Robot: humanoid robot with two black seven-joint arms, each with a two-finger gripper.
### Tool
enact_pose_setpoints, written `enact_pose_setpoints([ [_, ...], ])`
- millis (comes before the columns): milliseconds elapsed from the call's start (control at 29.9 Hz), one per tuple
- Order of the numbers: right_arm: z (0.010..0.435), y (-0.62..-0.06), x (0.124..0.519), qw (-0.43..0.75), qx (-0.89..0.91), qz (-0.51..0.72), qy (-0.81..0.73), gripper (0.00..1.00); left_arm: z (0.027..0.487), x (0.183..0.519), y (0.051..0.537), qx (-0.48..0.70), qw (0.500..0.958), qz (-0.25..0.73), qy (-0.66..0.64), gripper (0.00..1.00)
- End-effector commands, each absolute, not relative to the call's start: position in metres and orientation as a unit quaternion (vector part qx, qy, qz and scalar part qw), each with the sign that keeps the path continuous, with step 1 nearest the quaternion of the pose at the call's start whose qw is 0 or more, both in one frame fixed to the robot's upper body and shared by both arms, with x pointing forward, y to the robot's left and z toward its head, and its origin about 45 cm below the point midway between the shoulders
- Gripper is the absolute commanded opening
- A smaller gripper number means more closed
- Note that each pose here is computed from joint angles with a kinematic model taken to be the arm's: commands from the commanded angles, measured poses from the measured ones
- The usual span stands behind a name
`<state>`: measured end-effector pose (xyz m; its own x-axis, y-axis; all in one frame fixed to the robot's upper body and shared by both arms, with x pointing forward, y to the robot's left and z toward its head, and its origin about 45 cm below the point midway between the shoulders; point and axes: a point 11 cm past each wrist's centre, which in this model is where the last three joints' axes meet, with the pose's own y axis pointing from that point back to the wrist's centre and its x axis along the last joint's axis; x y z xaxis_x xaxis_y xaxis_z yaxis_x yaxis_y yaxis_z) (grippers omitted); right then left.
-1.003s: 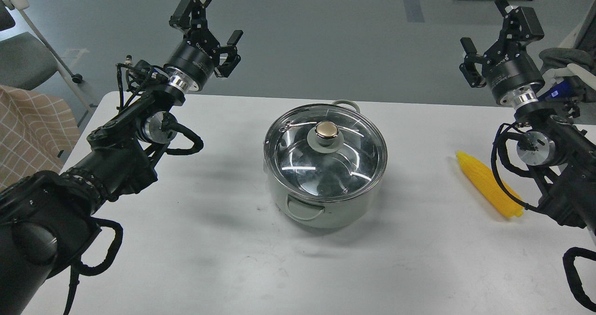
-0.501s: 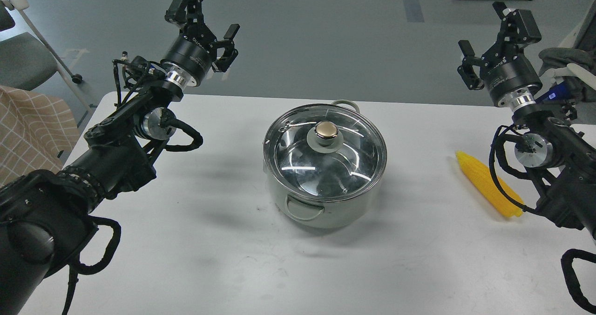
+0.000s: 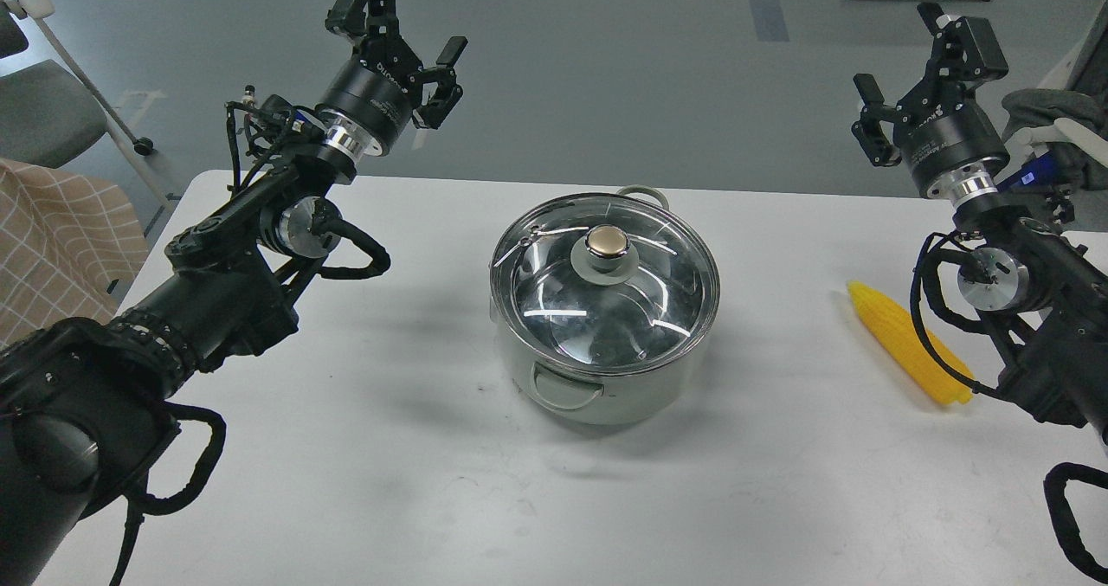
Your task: Open pot and put corn in
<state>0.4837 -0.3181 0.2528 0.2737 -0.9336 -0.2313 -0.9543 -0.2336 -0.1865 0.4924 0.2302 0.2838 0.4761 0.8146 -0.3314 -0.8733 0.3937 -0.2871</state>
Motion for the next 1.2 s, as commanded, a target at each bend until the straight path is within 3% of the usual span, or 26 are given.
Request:
enact_pose_setpoints([
  [0, 0.253, -0.324, 0.483, 0.143, -0.783, 0.032, 0.605, 1.00, 0.310, 0.488, 0.217, -0.150, 0.869, 0.470, -0.029, 0.99],
  [267, 0.253, -0.340, 0.479, 0.134, -0.777, 0.027, 0.614, 1.00, 0.368, 0.451, 0.187, -0.054, 0.903, 0.349, -0.245, 0.99],
  [435, 0.255, -0.354, 0.475, 0.129, -0.773, 0.021, 0.620, 1.00, 0.386, 0.400, 0.167, 0.030, 0.882, 0.229, -0.411, 0.99],
  [568, 0.250, -0.361, 0.468, 0.123, -0.774, 0.022, 0.621, 1.00, 0.364, 0.374, 0.154, 0.112, 0.829, 0.152, -0.526, 0.99],
  [836, 0.246, -0.375, 0.456, 0.112, -0.772, 0.019, 0.626, 1.00, 0.303, 0.366, 0.154, 0.240, 0.687, 0.055, -0.684, 0.99],
  [1170, 0.241, -0.372, 0.453, 0.111, -0.775, 0.024, 0.622, 1.00, 0.261, 0.374, 0.134, 0.246, 0.712, 0.049, -0.656, 0.99],
])
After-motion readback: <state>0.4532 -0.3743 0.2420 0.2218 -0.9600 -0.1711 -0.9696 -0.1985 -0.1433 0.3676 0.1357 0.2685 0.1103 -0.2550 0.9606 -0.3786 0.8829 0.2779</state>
